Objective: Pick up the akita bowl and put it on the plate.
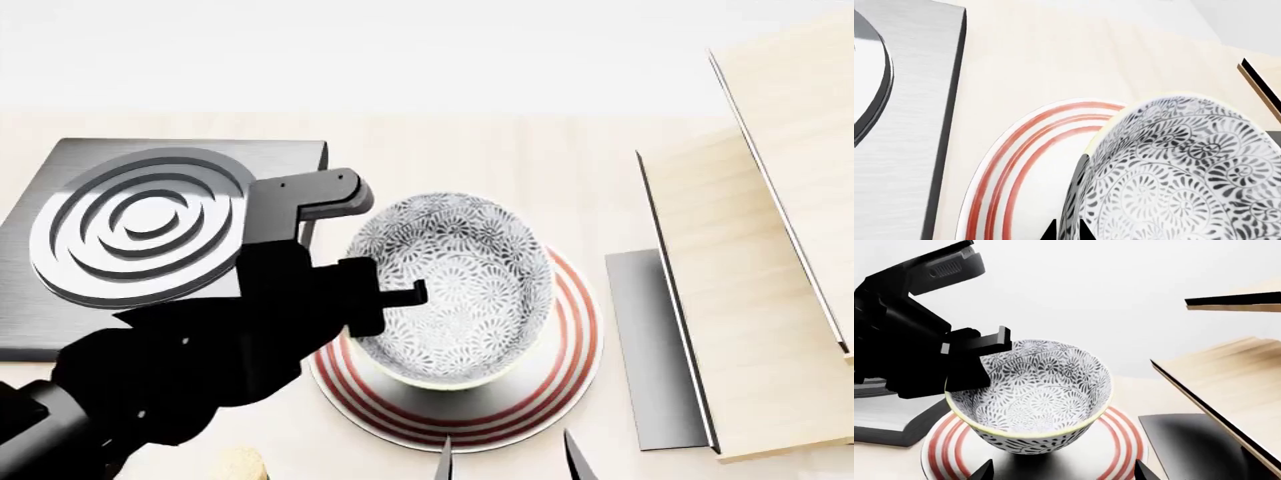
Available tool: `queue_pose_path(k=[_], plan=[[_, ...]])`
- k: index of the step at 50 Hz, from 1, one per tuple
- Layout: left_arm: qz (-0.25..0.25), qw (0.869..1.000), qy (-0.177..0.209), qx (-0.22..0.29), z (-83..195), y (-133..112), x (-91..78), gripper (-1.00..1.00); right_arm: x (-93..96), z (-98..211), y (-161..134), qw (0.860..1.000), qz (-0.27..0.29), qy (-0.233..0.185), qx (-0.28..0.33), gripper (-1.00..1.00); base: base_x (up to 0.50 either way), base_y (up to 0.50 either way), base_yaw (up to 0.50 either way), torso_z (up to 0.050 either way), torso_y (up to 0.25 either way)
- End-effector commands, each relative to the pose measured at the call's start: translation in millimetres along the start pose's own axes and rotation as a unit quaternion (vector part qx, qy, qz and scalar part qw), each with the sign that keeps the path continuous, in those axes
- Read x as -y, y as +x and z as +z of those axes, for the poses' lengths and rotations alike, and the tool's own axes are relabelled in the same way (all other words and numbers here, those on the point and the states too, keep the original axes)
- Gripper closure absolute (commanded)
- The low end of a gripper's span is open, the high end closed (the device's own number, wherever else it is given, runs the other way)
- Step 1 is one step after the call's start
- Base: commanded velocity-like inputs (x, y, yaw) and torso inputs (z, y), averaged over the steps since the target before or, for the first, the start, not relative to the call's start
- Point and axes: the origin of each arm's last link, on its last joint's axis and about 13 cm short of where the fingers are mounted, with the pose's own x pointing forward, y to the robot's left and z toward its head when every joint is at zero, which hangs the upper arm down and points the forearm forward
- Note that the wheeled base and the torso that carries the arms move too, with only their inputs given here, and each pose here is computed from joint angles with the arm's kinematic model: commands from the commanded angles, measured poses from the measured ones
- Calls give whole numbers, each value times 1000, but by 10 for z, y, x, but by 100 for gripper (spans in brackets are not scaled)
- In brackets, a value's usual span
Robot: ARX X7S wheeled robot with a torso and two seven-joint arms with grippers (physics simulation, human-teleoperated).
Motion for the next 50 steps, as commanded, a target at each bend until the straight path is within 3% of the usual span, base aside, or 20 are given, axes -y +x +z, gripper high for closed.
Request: queue_pose_path(k=[1, 13, 17, 19, 42, 50], plan=[[-6, 1000, 9, 16, 54, -11, 49, 100, 1, -9, -1, 1000, 1, 0, -2, -100, 0, 0, 0, 0, 0], [-25, 999, -8, 24, 97, -20, 83, 100, 3, -2, 0, 1000, 1, 1, -1, -100, 0, 0, 0, 0, -21], [-21, 999, 9, 24, 103, -24, 83, 100, -1, -1, -3, 1000, 2, 1, -1, -100, 0, 0, 0, 0, 0], [-17, 999, -9, 41, 131, -16, 81, 100, -2, -2, -5, 1000, 3, 2, -1, -100, 0, 0, 0, 10, -250], [-28, 999, -33, 7, 61, -16, 62, 100, -5, -29, -8, 1000, 5, 3, -3, -100, 0, 0, 0, 5, -22], [-18, 1000, -24, -3, 46, -19, 58, 100, -7, -28, -12, 1000, 6, 3, -4, -100, 0, 0, 0, 0, 0]])
